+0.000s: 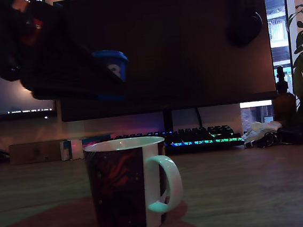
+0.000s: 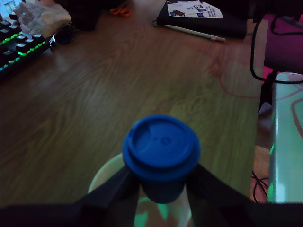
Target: Pick up the coffee capsules on the table and drop them inside the coffee cup
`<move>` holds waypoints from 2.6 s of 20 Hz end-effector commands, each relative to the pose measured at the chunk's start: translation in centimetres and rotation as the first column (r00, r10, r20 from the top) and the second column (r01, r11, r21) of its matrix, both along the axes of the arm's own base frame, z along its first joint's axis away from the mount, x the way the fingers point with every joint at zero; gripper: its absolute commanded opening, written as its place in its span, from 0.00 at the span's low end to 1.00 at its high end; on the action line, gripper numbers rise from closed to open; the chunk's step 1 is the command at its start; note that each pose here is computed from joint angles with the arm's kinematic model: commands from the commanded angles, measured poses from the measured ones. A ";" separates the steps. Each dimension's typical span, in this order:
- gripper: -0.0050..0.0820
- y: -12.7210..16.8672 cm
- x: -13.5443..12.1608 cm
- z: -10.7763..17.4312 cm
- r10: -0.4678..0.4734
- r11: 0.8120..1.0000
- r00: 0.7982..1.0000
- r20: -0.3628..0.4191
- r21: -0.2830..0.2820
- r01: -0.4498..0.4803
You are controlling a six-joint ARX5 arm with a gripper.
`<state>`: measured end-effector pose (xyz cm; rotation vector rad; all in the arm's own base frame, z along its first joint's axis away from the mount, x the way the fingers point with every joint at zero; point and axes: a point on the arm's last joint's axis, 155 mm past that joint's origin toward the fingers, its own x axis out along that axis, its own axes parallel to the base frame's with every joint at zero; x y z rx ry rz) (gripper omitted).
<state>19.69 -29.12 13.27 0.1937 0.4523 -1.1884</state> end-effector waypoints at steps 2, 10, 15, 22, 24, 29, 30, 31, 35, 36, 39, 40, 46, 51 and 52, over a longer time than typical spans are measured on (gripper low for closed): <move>0.18 -0.2 -0.3 -2.9 -0.013 0.999 0.998 -0.057 0.042 0.015; 0.18 -0.6 0.4 -4.0 -0.013 0.998 0.999 -0.050 0.056 0.015; 0.18 -0.9 0.7 -3.4 -0.013 0.999 1.000 -0.027 0.036 0.014; 0.18 -1.0 0.7 -3.3 -0.013 0.999 1.000 -0.022 0.032 0.014; 0.18 -0.9 0.7 -3.3 -0.012 0.999 1.000 -0.023 0.033 0.013; 0.63 -0.9 0.8 -3.3 -0.007 0.999 1.000 -0.025 0.031 0.008; 0.75 -0.9 0.9 -3.3 -0.005 0.999 1.000 -0.025 0.033 0.005; 0.80 -0.9 0.9 -3.3 -0.004 0.999 1.000 -0.024 0.034 0.005; 0.80 -0.9 0.8 -3.4 -0.005 0.999 1.000 -0.024 0.034 0.006; 0.80 -0.9 0.9 -3.3 -0.005 0.999 1.000 -0.024 0.034 0.005; 0.80 -0.9 0.9 -3.3 -0.005 0.999 1.000 -0.024 0.034 0.005; 0.80 -0.9 0.9 -3.3 -0.004 0.999 1.000 -0.023 0.034 0.005; 0.49 -1.0 1.0 -2.9 -0.007 1.000 1.000 -0.011 0.026 0.007; 0.03 -1.4 1.5 -1.2 0.017 1.000 1.000 -0.005 -0.016 -0.017; 0.03 -1.2 1.8 -0.5 0.035 0.999 0.999 0.004 -0.029 -0.035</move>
